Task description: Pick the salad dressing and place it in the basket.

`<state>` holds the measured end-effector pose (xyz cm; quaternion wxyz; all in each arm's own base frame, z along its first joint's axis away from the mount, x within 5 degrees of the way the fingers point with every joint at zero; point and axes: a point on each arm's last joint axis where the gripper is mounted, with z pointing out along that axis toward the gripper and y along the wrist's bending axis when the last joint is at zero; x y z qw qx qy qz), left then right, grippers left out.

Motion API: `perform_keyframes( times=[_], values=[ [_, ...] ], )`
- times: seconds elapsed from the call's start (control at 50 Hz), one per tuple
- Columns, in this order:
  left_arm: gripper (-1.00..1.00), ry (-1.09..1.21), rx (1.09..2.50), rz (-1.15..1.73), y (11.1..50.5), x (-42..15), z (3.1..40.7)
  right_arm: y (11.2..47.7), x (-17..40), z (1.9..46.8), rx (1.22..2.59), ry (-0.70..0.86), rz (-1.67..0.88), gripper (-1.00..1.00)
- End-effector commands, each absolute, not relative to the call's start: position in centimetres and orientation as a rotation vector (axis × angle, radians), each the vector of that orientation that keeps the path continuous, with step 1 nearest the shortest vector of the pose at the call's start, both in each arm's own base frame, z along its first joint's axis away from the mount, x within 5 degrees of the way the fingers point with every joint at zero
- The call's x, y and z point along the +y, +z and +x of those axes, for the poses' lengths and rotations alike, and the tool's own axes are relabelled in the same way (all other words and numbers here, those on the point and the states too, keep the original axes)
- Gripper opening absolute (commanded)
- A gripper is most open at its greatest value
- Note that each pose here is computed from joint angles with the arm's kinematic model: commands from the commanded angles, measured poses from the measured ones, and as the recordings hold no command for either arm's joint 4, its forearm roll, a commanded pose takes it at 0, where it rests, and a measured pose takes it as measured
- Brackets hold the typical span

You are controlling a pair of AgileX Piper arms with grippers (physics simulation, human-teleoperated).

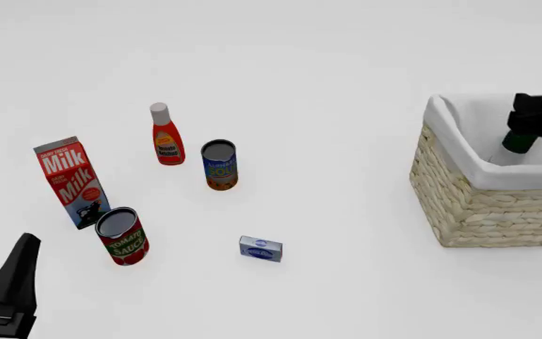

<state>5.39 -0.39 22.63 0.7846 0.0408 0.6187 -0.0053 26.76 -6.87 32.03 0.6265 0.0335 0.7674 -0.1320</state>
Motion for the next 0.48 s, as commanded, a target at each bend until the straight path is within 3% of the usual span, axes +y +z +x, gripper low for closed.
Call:
perform_keyframes(
  times=[0.02,0.48],
  values=[
    [1.0,-0.011,1.334,0.088,22.6,-0.4,5.4,32.4,-5.6,23.8,1.735,-0.274,0.082,1.0],
    [1.0,-0.004,1.329,0.097,22.7,-0.4,5.4,32.7,-2.6,15.7,1.646,-0.207,0.051,1.0]
  ],
)
